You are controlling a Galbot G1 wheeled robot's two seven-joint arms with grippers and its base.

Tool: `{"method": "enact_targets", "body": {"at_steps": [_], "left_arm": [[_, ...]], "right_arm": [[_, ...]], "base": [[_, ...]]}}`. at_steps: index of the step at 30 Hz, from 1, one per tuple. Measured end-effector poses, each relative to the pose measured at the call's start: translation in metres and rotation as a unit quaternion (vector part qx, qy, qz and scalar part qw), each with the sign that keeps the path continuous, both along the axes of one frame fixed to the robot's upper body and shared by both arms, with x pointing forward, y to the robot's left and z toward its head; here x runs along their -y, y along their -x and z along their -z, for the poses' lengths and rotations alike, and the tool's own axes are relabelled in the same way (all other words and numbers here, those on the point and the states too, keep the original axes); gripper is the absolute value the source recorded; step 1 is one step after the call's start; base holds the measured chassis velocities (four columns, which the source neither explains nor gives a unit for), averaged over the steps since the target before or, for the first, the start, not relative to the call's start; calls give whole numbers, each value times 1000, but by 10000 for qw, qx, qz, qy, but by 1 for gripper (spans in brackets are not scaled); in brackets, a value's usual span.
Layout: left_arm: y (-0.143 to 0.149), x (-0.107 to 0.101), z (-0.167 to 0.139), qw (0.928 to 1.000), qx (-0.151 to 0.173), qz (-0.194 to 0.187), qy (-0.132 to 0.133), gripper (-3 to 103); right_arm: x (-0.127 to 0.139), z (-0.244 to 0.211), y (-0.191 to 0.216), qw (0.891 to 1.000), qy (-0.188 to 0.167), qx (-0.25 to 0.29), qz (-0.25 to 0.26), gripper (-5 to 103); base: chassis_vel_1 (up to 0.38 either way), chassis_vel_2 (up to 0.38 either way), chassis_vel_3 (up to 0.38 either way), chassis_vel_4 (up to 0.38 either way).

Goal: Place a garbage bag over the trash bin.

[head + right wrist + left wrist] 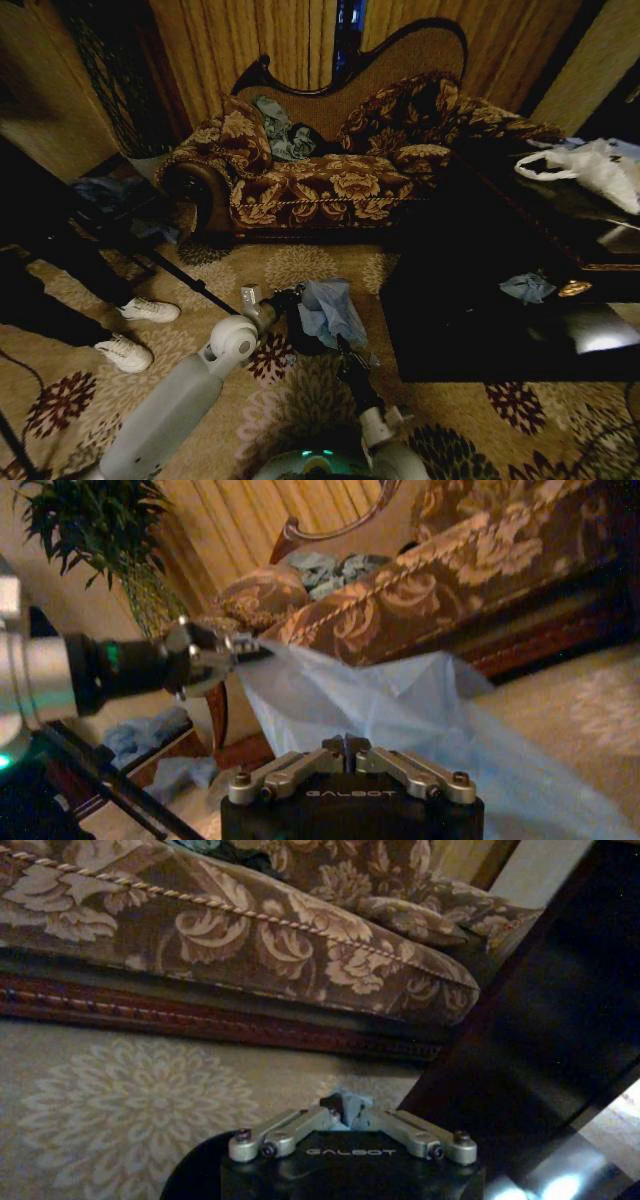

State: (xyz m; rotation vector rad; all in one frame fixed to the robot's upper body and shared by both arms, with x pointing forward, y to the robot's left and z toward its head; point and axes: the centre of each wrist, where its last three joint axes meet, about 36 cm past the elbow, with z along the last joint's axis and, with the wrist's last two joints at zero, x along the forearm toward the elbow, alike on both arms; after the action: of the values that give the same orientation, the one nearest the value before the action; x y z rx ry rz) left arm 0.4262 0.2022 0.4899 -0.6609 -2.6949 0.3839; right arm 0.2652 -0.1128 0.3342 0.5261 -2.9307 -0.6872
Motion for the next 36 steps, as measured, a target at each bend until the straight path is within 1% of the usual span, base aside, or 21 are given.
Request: {"method": "enact_targets", "body": {"at_steps": [2, 6, 12, 15, 18, 20, 25, 29, 36], "left_arm": [[0, 0, 0, 10000, 7, -10, 12, 0], [0, 2, -1, 10000, 22, -32, 53, 0], [4, 7, -1, 9999, 20, -16, 134, 0], [8, 7, -1, 9999, 10, -2, 147, 0], [12, 7, 0, 9999, -2, 9, 151, 0], [16, 6, 0, 9999, 5, 25, 160, 0], [19, 4, -1, 9998, 27, 69, 165, 0], [23, 3, 0, 9998, 33, 126, 174, 0], [30, 4, 2, 9996, 31, 210, 180, 0]], "right_arm": [[-11, 7, -7, 10000, -42, -50, -40, 0], [-21, 19, -19, 10000, -38, -80, -14, 0], [-31, 41, -45, 9995, 105, -25, 310, 0], [-33, 43, -51, 9994, 117, -12, 319, 0], [-31, 47, -54, 9995, 176, 6, 243, 0], [-20, 51, -64, 9994, 295, 91, 183, 0], [-8, 52, -80, 9991, 351, 183, 120, 0], [11, 50, -103, 9982, 504, 330, 35, 0], [15, 48, -125, 9971, 605, 461, 22, 0]], "base": [[0, 0, 0, 0], [0, 0, 0, 0], [0, 0, 0, 0], [0, 0, 0, 0], [0, 0, 0, 0], [0, 0, 0, 0], [0, 0, 0, 0], [0, 0, 0, 0], [0, 0, 0, 0]]}}
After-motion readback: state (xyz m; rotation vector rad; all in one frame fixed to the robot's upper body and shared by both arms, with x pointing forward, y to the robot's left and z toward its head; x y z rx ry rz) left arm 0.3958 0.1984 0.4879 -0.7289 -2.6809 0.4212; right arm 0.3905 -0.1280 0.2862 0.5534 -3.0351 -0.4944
